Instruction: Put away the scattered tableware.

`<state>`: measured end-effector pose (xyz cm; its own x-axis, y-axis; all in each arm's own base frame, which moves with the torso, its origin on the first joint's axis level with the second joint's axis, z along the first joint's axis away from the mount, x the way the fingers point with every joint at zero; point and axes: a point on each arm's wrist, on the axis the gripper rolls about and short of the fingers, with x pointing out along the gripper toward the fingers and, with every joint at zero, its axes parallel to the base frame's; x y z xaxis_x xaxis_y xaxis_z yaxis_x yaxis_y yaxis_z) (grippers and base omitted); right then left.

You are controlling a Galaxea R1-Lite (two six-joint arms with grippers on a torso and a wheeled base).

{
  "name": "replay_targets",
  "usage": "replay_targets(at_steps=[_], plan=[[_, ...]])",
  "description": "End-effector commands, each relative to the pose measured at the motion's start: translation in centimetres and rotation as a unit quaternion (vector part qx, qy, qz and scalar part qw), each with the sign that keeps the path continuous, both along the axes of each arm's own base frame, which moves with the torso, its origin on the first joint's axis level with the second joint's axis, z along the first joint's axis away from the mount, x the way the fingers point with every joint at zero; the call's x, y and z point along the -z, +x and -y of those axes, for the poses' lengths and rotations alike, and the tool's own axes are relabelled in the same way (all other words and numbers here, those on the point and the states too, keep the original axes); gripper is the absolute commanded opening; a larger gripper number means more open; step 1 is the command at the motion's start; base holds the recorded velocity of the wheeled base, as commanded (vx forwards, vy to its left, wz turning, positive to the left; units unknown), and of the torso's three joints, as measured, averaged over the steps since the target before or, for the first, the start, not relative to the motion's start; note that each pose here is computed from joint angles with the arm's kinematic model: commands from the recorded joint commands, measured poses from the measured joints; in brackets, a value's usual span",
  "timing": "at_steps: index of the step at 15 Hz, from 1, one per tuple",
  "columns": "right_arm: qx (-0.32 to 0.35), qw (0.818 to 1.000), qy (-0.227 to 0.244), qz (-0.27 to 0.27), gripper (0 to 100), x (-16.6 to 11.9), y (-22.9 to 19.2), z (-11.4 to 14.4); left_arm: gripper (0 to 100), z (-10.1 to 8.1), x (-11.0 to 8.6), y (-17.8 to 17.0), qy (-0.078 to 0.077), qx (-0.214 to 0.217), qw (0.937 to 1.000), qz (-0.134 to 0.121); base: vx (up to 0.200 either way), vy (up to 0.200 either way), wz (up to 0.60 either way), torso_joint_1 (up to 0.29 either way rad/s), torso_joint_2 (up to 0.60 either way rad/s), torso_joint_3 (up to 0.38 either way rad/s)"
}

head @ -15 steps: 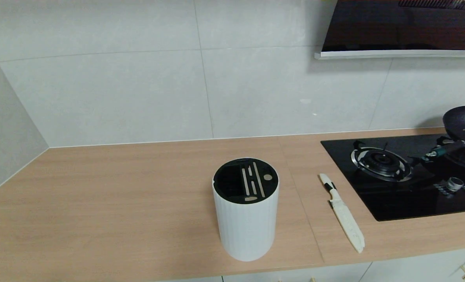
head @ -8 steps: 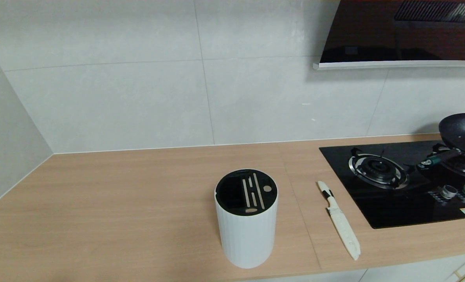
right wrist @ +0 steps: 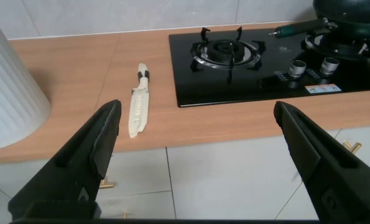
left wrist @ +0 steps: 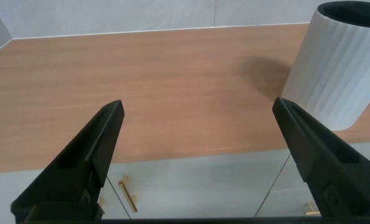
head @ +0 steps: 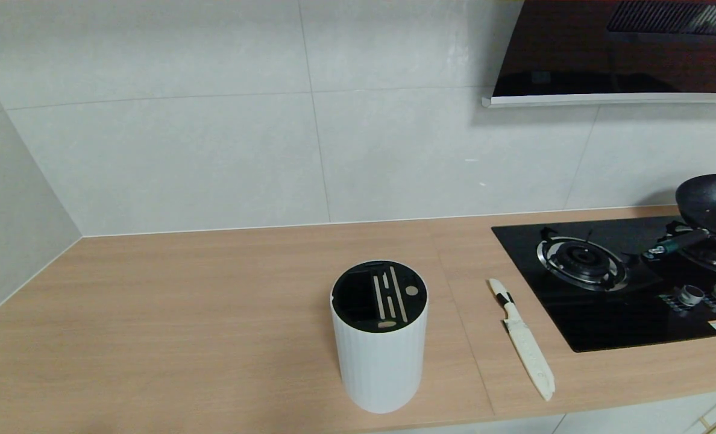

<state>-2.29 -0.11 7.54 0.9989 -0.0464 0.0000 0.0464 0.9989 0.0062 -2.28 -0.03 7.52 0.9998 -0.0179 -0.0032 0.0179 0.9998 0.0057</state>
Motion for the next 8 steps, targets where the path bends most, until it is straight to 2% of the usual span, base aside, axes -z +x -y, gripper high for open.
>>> replay_targets(at_steps=[1,4,6,8], plan=[[0.0,1.0,0.0,0.0,100,0.0,0.0,0.0,100,0.0,0.0,0.0,0.0,0.0,1.0,0.0,0.0,0.0,0.0,0.0,0.0,0.0],[0.004,1.0,-0.006,0.01,100,-0.4,-0.1,0.0,100,0.0,0.0,0.0,0.0,0.0,1.0,0.0,0.0,0.0,0.0,0.0,0.0,0.0],[-0.006,0.998,0.005,0.068,100,-3.7,-1.1,0.0,100,0.0,0.0,0.0,0.0,0.0,1.0,0.0,0.0,0.0,0.0,0.0,0.0,0.0],[-0.054,0.998,0.004,0.022,100,-5.3,0.0,-0.2,100,0.0,0.0,0.0,0.0,0.0,1.0,0.0,0.0,0.0,0.0,0.0,0.0,0.0]])
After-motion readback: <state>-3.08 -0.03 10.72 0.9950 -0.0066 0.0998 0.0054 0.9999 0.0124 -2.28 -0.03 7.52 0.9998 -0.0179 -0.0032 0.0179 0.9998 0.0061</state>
